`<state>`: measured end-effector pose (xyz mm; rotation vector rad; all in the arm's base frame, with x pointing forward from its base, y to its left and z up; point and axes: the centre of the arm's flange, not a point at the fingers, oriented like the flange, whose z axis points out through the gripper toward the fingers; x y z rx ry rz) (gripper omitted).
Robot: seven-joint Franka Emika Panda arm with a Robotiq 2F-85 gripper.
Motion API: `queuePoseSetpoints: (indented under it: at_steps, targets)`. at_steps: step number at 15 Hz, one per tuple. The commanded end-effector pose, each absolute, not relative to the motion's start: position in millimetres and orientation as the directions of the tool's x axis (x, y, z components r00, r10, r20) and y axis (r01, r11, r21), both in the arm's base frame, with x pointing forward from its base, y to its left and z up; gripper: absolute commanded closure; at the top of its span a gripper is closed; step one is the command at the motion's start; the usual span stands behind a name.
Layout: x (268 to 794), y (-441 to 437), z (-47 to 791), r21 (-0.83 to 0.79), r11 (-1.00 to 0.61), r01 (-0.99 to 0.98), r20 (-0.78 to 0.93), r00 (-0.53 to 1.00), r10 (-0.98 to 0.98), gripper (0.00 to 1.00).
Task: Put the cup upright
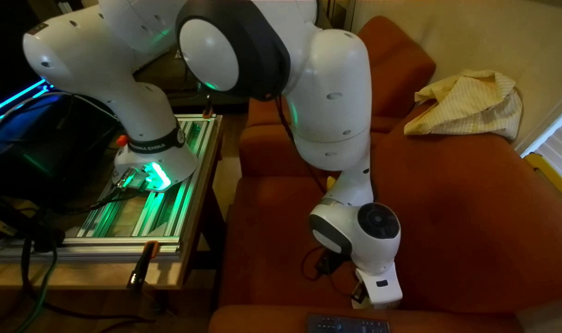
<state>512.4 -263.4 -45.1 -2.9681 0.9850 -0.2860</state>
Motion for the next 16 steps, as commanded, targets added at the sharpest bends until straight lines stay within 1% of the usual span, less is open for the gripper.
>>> queuePoseSetpoints:
  at_steps: [1,4,7,11,16]
  targets:
    - [511,-253,-5,-0.041,-0.84,-0.54,0.152,0.828,-0.54,0.99]
    - [514,-244,19,-0.013,-0.871,-0.491,0.122,0.864,-0.489,0.99]
    - [516,-236,36,0.022,-0.911,-0.412,0.031,0.911,-0.411,0.99]
    - [522,-234,44,0.089,-0.948,-0.305,-0.138,0.939,-0.315,0.99]
    - [527,-234,38,0.199,-0.967,-0.157,-0.353,0.909,-0.221,0.99]
